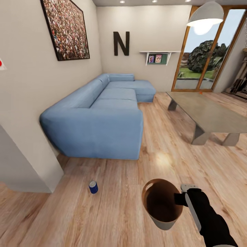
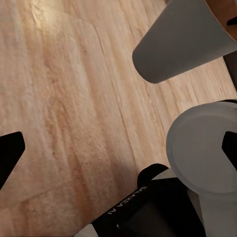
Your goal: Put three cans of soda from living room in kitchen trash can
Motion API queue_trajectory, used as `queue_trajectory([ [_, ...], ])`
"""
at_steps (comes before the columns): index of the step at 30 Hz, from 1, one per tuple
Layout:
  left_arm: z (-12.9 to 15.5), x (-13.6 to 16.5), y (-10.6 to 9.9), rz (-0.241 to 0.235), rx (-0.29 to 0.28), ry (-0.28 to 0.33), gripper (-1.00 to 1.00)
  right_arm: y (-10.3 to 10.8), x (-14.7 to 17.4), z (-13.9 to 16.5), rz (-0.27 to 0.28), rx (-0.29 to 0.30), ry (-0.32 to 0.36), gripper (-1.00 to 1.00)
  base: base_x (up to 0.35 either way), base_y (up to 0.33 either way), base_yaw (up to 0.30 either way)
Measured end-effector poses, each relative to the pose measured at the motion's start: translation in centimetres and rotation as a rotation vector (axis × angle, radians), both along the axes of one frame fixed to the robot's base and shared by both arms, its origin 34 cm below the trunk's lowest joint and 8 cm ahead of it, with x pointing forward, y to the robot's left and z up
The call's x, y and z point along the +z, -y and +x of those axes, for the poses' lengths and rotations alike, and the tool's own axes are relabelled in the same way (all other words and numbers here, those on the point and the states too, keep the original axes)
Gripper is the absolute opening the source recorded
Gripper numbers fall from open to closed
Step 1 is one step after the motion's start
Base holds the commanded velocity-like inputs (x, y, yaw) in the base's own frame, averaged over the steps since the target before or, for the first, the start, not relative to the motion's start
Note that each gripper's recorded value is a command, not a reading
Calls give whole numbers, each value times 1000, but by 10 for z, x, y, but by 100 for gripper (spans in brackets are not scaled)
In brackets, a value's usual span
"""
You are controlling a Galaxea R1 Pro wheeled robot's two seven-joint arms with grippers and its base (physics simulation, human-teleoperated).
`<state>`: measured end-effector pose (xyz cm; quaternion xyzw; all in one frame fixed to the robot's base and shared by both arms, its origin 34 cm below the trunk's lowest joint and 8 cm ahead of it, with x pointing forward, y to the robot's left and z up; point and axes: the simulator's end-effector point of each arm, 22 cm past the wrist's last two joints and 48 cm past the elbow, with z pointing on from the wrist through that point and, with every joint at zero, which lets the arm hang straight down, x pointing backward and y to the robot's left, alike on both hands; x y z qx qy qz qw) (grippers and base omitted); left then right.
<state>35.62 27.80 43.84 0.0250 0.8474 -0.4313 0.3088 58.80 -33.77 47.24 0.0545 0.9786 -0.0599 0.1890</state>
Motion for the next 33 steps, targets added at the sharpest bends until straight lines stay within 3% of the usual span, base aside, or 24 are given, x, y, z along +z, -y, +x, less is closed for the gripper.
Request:
queue_trajectory([
  [21,2,2,0,0,0,9,100,3,5,1,-15,2,7,-100,222,186,-239],
  [33,2,2,0,1,1,10,100,3,5,1,-13,1,8,-100,229,78,-49],
])
